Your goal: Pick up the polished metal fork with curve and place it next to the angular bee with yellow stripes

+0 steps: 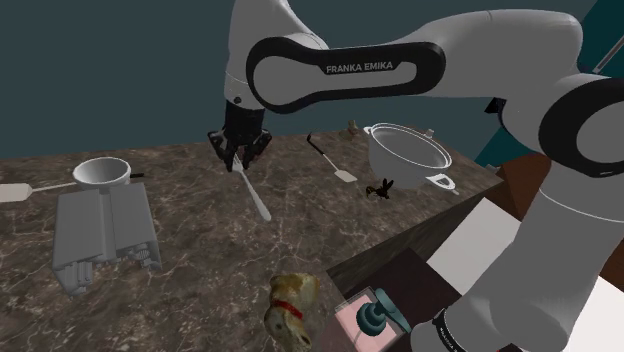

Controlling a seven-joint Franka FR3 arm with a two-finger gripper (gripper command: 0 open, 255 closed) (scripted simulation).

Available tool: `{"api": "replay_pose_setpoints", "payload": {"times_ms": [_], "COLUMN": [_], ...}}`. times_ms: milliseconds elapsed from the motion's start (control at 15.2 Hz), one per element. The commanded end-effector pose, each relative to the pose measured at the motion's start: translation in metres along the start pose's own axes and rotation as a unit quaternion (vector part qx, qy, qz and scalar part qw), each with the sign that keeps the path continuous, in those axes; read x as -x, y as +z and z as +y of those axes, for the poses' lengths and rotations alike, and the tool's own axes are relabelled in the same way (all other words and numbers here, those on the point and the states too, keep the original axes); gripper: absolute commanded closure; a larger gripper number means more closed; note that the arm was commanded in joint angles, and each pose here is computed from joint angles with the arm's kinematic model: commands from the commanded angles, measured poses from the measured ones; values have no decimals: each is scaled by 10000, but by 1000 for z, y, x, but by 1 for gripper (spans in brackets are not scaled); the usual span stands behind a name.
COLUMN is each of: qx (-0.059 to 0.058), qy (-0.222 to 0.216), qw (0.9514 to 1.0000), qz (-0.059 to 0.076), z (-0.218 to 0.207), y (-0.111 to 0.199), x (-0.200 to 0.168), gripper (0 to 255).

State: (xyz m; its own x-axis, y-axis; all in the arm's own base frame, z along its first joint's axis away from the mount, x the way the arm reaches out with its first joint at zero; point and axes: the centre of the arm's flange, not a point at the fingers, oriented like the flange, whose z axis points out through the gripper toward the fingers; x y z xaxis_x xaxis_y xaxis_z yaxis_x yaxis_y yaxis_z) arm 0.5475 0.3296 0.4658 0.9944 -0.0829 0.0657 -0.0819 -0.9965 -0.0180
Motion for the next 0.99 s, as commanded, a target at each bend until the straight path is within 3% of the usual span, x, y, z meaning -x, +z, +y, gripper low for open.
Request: {"api": "replay_pose_setpoints", "payload": {"times_ms": [0, 924], "qx": [0, 0], "qy": [0, 0], "qw": [10000, 10000], "qz": [-1, -1], "z": [27, 211], "y": [0, -3], "x": [-3, -20], "gripper": [255, 255]}}
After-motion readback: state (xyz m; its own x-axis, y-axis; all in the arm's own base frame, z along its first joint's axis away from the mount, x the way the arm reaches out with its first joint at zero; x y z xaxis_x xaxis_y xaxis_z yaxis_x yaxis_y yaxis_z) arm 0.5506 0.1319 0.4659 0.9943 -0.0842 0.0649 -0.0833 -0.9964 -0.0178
